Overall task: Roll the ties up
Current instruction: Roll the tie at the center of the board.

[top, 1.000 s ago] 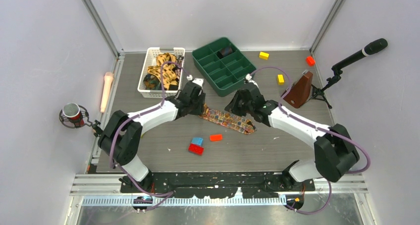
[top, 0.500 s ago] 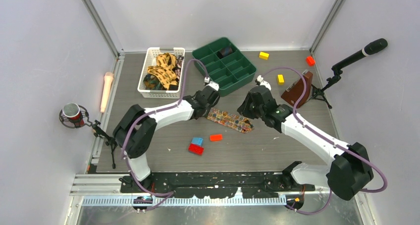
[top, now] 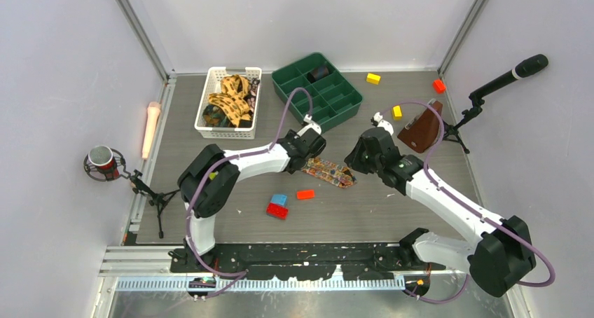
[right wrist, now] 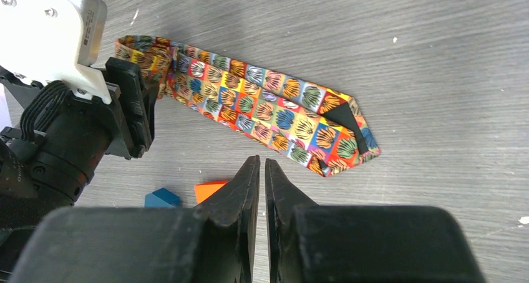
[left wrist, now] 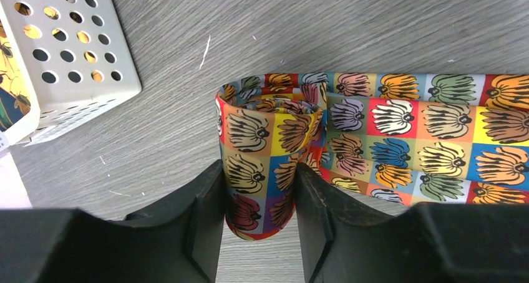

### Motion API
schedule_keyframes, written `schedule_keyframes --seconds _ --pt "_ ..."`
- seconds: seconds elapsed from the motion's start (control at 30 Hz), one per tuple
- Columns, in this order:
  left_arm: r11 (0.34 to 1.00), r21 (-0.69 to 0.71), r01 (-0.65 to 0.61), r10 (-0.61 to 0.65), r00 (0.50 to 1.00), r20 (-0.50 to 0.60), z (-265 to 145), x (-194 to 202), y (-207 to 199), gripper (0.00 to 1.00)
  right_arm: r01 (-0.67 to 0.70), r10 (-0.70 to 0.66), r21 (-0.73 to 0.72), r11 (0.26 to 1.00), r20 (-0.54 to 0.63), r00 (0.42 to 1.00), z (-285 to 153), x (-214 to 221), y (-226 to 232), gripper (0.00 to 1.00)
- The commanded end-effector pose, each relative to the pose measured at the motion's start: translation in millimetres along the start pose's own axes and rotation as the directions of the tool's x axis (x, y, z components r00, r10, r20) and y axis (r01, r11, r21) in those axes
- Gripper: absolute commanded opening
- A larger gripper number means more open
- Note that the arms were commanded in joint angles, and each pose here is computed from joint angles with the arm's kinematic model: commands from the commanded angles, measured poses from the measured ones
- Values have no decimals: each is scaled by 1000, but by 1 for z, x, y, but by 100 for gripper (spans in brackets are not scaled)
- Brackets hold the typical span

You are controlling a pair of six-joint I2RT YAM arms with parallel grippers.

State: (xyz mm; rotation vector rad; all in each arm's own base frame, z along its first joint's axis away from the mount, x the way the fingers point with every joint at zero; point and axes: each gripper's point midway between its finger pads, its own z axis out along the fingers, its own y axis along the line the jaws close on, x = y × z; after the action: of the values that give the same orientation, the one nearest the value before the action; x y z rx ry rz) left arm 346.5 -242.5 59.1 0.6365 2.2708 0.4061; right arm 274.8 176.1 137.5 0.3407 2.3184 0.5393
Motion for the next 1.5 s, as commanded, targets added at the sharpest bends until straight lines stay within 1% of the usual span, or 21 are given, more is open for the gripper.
schedule_keyframes --seconds 0.0,0.07,0.2,0.27,0.43,0.8,1.1,1.23,1.47 --pt "999 -51 -6 7 1000 8 -3 -9 3 46 -31 31 14 999 38 999 -5 -4 -8 14" --pt "999 -46 -6 6 1000 3 -3 -9 -1 48 -39 38 19 999 37 999 -6 -4 -11 16" --pt "1000 -24 -11 11 1000 -7 -5 -11 -8 52 -49 48 26 998 35 998 -6 -3 -13 22" --pt "1000 -3 -15 15 1000 -8 -8 -13 -14 53 -52 51 29 998 31 998 -5 -1 -15 23" --pt "999 34 -10 10 1000 -11 -14 -17 -24 54 -58 58 34 998 22 998 -3 1 -17 24" --pt "993 110 30 -28 999 -16 -22 -18 -44 55 -65 64 41 997 20 998 -3 3 -20 38" --pt "975 216 57 -56 998 -11 -29 -23 -61 55 -67 66 48 997 19 998 -2 3 -21 40" --pt "968 242 64 -64 998 -8 -29 -25 -66 55 -64 63 50 997 10 998 0 4 -21 40" --pt "975 212 71 -74 997 8 -30 -28 -59 56 -64 64 39 997 0 998 4 4 -17 40"
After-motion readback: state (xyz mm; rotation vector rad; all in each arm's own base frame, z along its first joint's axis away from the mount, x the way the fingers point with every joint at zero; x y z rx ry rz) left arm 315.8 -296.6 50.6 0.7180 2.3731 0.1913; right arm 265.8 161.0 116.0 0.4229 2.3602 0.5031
